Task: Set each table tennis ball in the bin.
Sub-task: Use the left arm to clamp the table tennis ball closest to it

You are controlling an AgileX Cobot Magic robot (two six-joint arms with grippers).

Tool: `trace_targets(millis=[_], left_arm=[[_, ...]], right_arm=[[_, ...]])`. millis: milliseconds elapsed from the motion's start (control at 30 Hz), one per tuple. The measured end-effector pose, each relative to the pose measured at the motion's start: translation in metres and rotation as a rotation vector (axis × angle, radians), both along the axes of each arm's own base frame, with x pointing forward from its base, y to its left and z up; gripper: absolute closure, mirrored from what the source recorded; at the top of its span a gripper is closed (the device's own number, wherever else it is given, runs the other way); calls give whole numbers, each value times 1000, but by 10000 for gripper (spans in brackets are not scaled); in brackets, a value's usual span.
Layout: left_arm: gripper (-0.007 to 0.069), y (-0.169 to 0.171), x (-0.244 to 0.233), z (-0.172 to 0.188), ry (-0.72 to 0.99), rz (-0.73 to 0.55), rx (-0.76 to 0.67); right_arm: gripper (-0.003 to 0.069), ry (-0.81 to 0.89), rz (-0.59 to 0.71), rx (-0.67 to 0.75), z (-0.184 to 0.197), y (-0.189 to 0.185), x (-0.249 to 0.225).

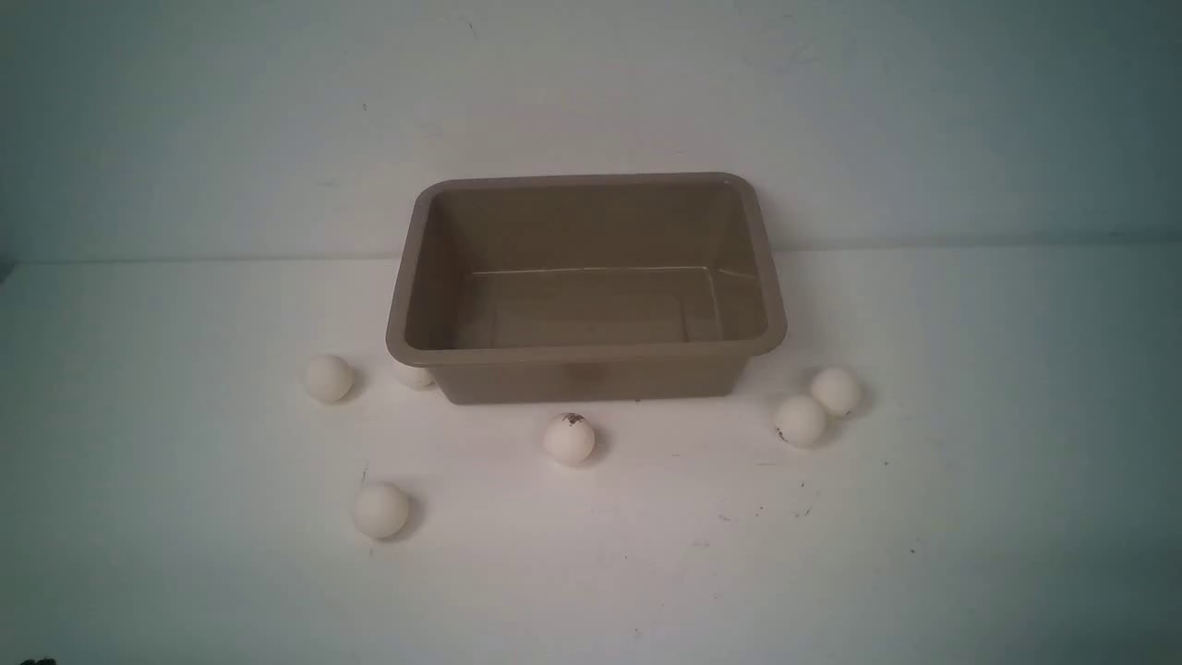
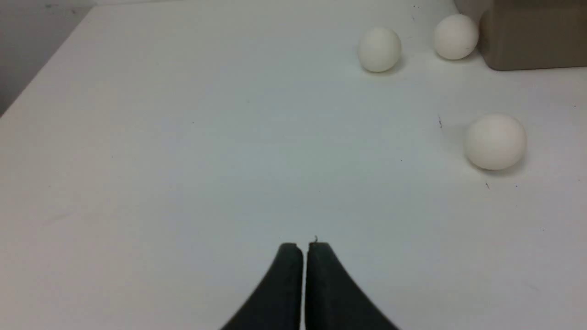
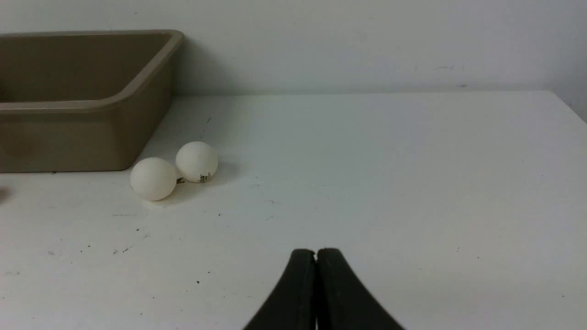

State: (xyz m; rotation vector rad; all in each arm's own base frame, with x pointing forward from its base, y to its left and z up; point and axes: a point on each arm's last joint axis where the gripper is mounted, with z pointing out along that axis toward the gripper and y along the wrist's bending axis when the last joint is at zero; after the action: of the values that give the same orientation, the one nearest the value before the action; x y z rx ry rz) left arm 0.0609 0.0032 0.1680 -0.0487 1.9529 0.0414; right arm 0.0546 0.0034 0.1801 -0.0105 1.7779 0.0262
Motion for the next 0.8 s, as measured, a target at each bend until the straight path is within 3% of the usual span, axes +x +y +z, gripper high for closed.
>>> trace_targets(millis=[800], left_arm=[[629, 0, 0, 0, 0, 0, 0]], right_arm=[[676, 0, -2, 8, 0, 0, 0]])
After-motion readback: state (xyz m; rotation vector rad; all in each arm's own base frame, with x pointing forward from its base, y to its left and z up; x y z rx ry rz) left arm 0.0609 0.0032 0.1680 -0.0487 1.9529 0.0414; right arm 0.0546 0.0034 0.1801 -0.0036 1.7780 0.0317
